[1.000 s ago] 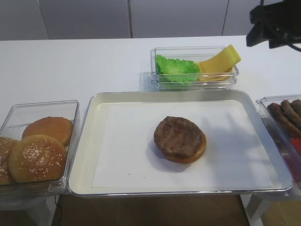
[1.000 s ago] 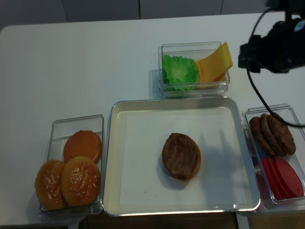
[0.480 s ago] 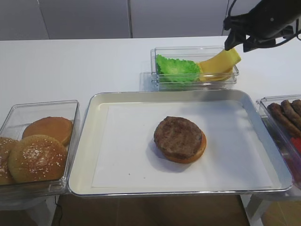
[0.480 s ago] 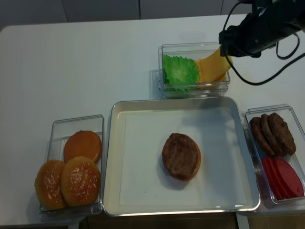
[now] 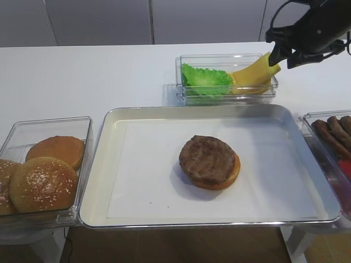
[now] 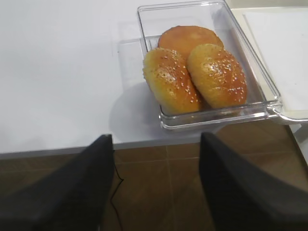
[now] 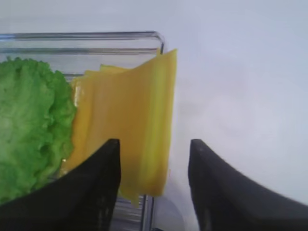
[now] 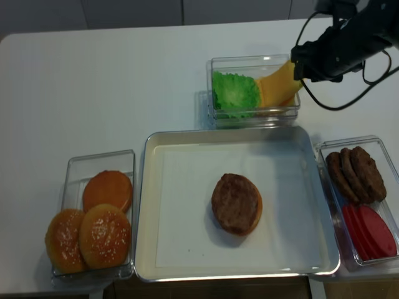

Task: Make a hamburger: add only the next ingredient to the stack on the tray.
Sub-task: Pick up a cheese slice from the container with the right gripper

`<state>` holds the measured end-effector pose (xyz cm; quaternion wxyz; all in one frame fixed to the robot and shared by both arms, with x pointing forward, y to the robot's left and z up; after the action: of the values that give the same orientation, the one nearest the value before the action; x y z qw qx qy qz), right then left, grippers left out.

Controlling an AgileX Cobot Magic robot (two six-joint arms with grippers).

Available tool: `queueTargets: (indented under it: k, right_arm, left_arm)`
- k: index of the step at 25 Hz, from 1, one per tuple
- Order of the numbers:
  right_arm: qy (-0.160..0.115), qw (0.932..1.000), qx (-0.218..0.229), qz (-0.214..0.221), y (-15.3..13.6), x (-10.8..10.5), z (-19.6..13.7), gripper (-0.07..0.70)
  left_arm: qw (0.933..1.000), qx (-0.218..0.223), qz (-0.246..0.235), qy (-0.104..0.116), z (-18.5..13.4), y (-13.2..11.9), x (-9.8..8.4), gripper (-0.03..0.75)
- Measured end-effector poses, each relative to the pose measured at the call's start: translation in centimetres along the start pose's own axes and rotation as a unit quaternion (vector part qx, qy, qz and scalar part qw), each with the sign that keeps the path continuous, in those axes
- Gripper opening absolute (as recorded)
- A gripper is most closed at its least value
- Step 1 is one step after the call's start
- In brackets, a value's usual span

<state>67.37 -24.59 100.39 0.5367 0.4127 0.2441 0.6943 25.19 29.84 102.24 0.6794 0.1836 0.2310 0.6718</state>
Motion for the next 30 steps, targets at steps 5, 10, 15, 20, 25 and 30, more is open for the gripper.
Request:
queueTargets:
  k: [5, 10, 15, 20, 25, 30]
  right_arm:
    - [-0.013, 0.9998, 0.007, 0.011, -0.56, -0.16, -0.19, 0.333]
    - [-0.018, 0.9995, 0.007, 0.026, -0.71, 0.15, -0.19, 0.241]
    - [-0.016, 0.9992, 0.021, 0.032, -0.69, 0.28, -0.52, 0.156]
    - [-0.016, 0.999, 0.025, 0.034, -0.68, 0.33, -0.62, 0.076]
    - [-0.018, 0.9989, 0.025, 0.035, -0.68, 0.36, -0.62, 0.013]
    - [0.0, 0.999, 0.024, 0.037, -0.68, 0.39, -0.61, 0.013]
  left_arm:
    - [1.0, 0.0, 0.0, 0.0, 0.0, 0.0, 0.0, 0.422]
    - [1.0, 0.0, 0.0, 0.0, 0.0, 0.0, 0.0, 0.422]
    - [1.0, 0.0, 0.0, 0.0, 0.0, 0.0, 0.0, 0.422]
    - [1.0, 0.0, 0.0, 0.0, 0.0, 0.0, 0.0, 0.422]
    - [1.0, 0.0, 0.0, 0.0, 0.0, 0.0, 0.0, 0.422]
    - [1.0, 0.0, 0.0, 0.0, 0.0, 0.0, 0.0, 0.422]
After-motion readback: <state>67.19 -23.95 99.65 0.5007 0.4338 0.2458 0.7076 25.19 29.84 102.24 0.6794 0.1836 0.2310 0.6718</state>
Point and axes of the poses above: a point on each arm's last joint axis where the gripper is mounted, y pointing back along that axis away from the gripper, x along the wrist's bending axis when the last joint is at zero, z = x × y, the point moved 3 cm from there along -y, pointing out along that axis toward the gripper, and after that the axes turned 1 degree about -y, right-handed, at the moved point
